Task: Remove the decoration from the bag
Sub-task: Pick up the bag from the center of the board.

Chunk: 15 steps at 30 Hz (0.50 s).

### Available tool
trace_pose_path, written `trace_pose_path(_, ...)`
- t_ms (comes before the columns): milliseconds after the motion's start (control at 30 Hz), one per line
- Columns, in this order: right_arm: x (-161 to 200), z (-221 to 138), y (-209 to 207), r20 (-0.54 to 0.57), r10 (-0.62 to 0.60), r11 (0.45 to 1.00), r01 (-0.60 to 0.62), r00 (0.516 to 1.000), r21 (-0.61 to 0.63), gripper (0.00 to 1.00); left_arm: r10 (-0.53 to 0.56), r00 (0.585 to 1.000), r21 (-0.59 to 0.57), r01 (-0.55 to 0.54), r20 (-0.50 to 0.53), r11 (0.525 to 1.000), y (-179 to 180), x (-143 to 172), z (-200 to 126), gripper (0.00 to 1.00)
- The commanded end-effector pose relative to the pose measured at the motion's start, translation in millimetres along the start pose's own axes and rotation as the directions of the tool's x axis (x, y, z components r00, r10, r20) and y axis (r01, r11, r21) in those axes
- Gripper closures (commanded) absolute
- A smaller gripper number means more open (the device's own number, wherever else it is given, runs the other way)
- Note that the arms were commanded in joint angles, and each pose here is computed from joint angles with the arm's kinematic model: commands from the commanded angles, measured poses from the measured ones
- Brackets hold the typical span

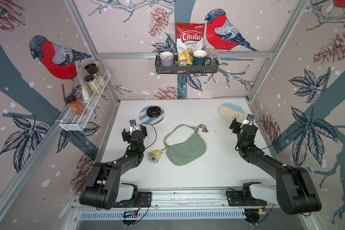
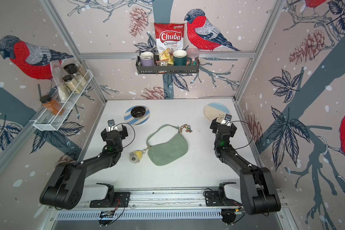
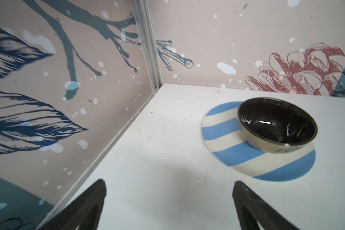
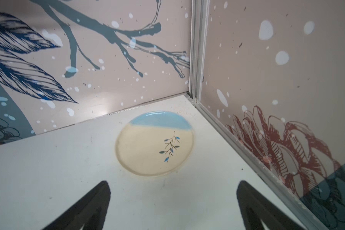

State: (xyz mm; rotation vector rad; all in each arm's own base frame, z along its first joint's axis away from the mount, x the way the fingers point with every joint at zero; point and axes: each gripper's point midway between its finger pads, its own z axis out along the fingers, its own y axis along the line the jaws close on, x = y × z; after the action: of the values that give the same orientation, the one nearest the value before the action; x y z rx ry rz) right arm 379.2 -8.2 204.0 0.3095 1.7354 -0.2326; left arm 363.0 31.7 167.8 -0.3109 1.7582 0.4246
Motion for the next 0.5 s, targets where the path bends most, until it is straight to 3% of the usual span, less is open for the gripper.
trace_pose_path(0,-11.0,-24.6,-12.5,-0.080,-0.031,0.983,0.045,0.996,0.181,0.00,-0.052,0.996,-0.197,0.037,-0.075,0.980,35.4,-0.8,-15.0,0.02)
trace_pose_path(100,-21.3,-41.6,16.4,-0.242,-0.018,0.999,0.028,0.970,0.038,0.00,-0.137,0.980,-0.202,0.107,-0.142,0.974,38.8,-19.2,-24.6,0.02)
trace_pose_path(133,-16.5,-45.1,22.6,-0.309,0.046,0.999,-0.048,0.950,0.002,0.00,-0.153,0.972,-0.184,0.121,-0.175,0.975,35.8,-22.8,-26.7,0.02)
trace_pose_path(167,-4.8,-45.7,30.7,-0.420,0.184,0.972,-0.228,0.889,-0.056,0.00,-0.184,0.956,-0.165,0.149,-0.226,0.975,31.1,-23.3,-29.5,0.02)
trace_pose_path(200,1.4,-52.6,58.9,-0.525,0.217,0.898,-0.380,0.823,-0.224,0.00,-0.248,0.934,-0.181,0.206,-0.256,0.962,30.4,-20.5,-32.5,0.02)
trace_pose_path(233,0.3,-53.0,65.9,-0.563,0.282,0.827,-0.494,0.777,-0.268,0.05,-0.311,0.909,-0.194,0.263,-0.279,0.945,30.1,-20.2,-35.1,0.03)
trace_pose_path(267,1.2,-53.0,67.6,-0.576,0.322,0.800,-0.541,0.751,-0.259,0.11,-0.334,0.889,-0.158,0.298,-0.313,0.941,23.5,-20.1,-35.0,0.03)
trace_pose_path(333,7.0,-51.5,63.5,-0.582,0.292,0.859,-0.476,0.759,-0.191,0.15,-0.320,0.884,-0.060,0.319,-0.340,0.946,11.5,-30.5,-34.3,0.03)
trace_pose_path(400,14.7,-59.0,67.1,-0.598,0.167,0.936,-0.316,0.784,-0.153,0.15,-0.285,0.900,-0.024,0.294,-0.329,0.956,11.8,-43.8,-37.4,0.04)
trace_pose_path(467,22.5,-67.3,74.0,-0.631,0.054,0.970,-0.191,0.774,-0.151,0.15,-0.234,0.918,0.036,0.259,-0.321,0.965,6.6,-58.4,-40.0,0.09)
